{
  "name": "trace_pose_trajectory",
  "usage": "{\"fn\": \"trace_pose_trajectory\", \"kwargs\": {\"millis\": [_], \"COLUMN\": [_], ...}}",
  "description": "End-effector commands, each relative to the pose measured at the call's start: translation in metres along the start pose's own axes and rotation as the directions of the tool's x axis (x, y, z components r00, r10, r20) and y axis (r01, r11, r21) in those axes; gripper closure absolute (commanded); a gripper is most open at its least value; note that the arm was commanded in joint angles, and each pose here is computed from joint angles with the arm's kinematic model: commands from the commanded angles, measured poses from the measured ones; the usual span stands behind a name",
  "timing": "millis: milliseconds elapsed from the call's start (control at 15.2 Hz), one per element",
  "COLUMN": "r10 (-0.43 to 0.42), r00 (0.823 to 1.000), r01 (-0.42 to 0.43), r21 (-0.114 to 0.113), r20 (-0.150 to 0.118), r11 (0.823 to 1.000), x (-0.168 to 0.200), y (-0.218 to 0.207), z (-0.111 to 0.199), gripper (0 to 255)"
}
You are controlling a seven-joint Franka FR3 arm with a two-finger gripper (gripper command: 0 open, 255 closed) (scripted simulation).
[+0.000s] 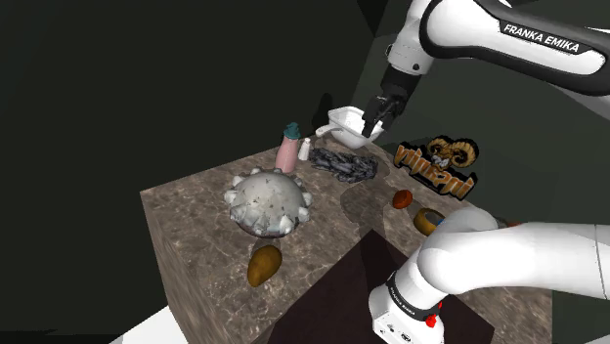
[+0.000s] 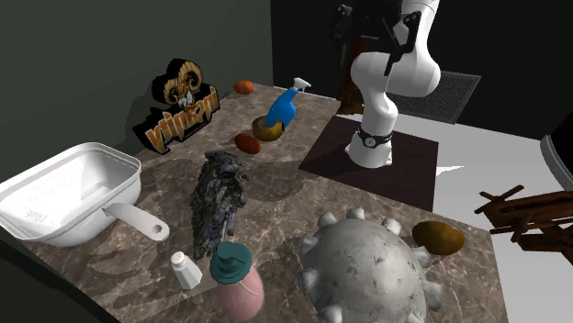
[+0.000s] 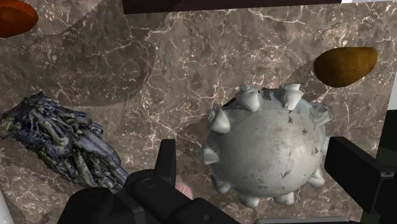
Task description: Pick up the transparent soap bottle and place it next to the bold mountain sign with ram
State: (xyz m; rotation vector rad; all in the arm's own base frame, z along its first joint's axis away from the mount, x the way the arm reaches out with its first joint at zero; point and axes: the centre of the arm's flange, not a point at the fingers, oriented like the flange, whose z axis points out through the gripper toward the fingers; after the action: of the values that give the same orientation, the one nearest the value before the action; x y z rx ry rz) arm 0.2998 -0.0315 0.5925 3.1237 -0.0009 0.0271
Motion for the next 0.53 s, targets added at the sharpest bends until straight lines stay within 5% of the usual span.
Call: {"fn": "trace_pose_trajectory", "kwargs": {"millis": [0, 462], "r10": [0.0, 0.001], "r00": [1.0, 0.999], "r01": [0.0, -0.001], "r21": [0.0, 0.001], "r20": [0.0, -0.048], "r11": [1.0, 1.0], "x": [0.0, 0.063], "y": [0.0, 0.018], "z": [0.0, 0.057], "gripper": [0, 0]}}
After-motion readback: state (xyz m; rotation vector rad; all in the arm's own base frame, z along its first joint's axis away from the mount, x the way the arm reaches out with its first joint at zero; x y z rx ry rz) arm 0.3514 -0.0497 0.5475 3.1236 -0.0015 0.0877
